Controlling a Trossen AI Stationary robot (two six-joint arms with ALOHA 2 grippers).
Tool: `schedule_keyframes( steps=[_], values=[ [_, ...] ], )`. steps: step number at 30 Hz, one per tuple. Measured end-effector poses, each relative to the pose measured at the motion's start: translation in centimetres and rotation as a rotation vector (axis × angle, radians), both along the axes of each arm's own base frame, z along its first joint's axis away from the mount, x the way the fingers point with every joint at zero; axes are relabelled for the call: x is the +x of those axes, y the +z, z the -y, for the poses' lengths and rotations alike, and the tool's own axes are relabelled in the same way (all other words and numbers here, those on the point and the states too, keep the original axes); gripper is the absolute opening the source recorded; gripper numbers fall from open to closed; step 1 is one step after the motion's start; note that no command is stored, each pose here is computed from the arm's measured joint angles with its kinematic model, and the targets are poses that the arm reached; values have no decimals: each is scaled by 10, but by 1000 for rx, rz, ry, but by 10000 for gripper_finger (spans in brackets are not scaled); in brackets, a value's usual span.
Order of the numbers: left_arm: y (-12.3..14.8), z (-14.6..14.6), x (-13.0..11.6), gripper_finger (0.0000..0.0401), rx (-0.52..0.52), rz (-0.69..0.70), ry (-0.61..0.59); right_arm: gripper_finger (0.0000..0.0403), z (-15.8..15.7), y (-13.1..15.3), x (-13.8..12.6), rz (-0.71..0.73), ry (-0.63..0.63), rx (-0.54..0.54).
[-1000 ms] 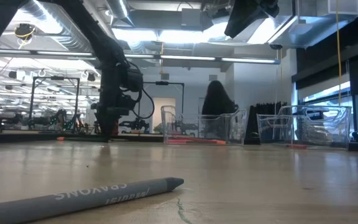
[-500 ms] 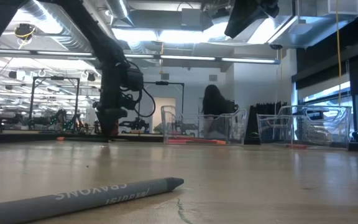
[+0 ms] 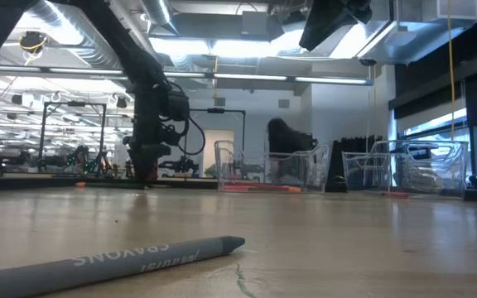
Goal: Sort crayons/erasers/pens/pencils in bins
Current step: Put the dark blue pencil into the top left transparent bin
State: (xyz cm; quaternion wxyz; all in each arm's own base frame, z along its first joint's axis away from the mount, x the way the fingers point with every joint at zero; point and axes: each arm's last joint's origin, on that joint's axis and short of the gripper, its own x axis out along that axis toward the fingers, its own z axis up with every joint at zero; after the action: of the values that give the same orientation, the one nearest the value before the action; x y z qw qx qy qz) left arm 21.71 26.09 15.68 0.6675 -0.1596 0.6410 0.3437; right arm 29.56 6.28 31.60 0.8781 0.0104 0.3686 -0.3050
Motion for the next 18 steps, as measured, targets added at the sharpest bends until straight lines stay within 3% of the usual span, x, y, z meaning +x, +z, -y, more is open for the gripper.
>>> schedule_keyframes(
  steps=[18],
  values=[
    [1, -1, -2, 94, 2, 3, 10, 130, 0, 0, 0, 0, 0, 0]
  ],
)
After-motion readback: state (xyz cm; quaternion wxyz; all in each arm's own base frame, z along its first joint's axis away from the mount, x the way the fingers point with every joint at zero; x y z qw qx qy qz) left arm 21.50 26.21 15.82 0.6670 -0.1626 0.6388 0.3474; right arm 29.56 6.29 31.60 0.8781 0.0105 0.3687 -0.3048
